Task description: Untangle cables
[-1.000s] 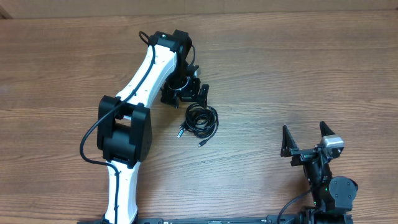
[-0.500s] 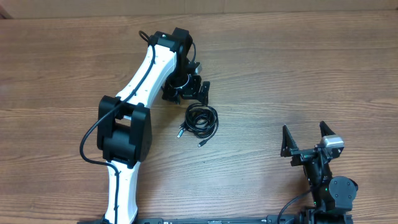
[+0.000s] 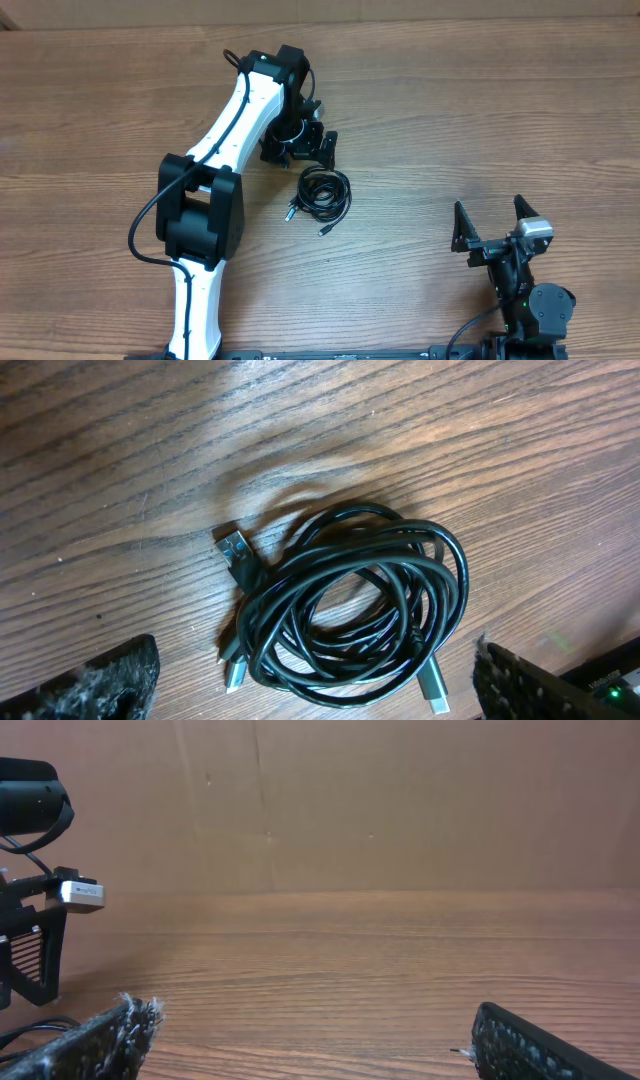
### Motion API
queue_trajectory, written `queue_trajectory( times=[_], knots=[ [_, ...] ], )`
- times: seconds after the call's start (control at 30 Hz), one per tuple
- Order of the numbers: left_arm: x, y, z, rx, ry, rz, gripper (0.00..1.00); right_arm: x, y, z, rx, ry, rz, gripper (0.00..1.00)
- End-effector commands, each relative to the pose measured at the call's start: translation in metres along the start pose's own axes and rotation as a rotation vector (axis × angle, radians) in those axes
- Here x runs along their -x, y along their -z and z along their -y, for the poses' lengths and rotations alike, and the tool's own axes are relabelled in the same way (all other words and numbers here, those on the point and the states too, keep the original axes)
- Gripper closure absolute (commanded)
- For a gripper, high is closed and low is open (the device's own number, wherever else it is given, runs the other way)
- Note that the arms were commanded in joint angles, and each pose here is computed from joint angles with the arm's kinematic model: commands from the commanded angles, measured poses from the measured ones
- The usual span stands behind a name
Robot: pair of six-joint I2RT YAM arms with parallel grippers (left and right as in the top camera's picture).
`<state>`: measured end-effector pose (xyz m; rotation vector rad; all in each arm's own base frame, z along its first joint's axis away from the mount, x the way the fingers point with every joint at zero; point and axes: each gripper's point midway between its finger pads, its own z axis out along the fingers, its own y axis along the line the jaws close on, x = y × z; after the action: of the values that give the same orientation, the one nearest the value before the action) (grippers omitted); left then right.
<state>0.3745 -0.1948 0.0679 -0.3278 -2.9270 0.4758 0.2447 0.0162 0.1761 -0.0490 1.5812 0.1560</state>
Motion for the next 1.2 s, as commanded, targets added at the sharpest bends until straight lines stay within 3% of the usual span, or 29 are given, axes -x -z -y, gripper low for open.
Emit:
queue_trajectory(
  times=[0.0,1.17],
  knots=[
    [0.0029,-0.0033,0.0027,0.000,0.003,-0.002,0.00,-0.0024,-0.0002,0.0006,-0.004,-0.003,0.001,0.00],
    [0.0114,-0.0031,0.0033,-0.003,0.036,0.032,0.00,-0.0024,-0.0002,0.0006,-0.004,-0.003,0.001,0.00]
  ],
)
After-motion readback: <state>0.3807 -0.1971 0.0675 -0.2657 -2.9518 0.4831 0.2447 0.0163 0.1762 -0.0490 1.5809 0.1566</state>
